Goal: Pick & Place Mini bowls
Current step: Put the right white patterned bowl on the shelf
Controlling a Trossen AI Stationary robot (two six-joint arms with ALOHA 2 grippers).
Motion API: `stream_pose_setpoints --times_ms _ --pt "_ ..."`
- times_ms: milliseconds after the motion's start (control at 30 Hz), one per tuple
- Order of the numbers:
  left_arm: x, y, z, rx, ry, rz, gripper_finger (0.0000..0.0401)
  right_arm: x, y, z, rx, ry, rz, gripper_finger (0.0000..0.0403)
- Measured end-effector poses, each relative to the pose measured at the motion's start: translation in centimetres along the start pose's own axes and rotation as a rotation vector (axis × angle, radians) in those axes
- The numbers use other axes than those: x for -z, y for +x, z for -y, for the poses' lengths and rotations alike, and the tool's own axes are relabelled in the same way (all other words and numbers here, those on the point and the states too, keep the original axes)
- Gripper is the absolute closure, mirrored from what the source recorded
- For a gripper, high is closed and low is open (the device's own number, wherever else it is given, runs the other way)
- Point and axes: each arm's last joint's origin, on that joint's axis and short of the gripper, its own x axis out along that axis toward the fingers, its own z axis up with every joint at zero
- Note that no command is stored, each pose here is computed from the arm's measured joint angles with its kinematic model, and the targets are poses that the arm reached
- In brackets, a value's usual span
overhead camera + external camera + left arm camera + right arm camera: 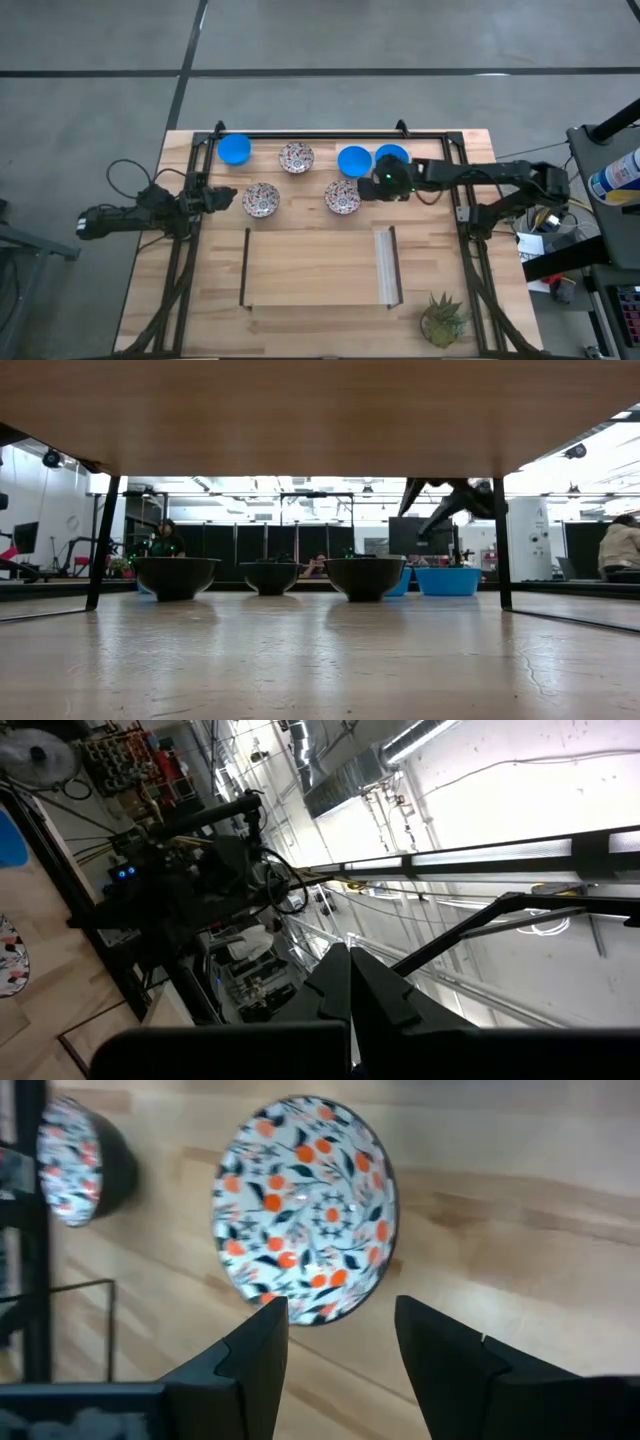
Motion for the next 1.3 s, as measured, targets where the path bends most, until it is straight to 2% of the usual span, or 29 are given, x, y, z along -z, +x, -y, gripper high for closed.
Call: stream_pose_setpoints --times_ms 400,667,867,1167,1300 --pt "0.0 0.0 0.0 0.000 0.000 0.000 0.0399 -2.2 4.0 -0.6 0.173 -0.122 -0.106 0.0225" --pt "0.0 0.0 0.0 0.000 0.000 0.000 0.0399 -3.1 5.8 -1.5 0.204 -0.192 -0.134 0.0236" --pt "0.0 0.0 0.0 0.000 0.001 0.000 0.0399 -3.5 6.0 -1.8 0.203 -0.226 -0.132 0.0279" --pt "0.0 0.0 0.0 -0.001 0.001 0.000 0.0399 -3.9 6.1 -0.4 0.218 -0.247 -0.170 0.0383" --pt "0.0 0.0 0.0 -0.001 0.001 0.000 0.0399 -4.1 6.0 -0.5 0.202 -0.254 -0.179 0.0389"
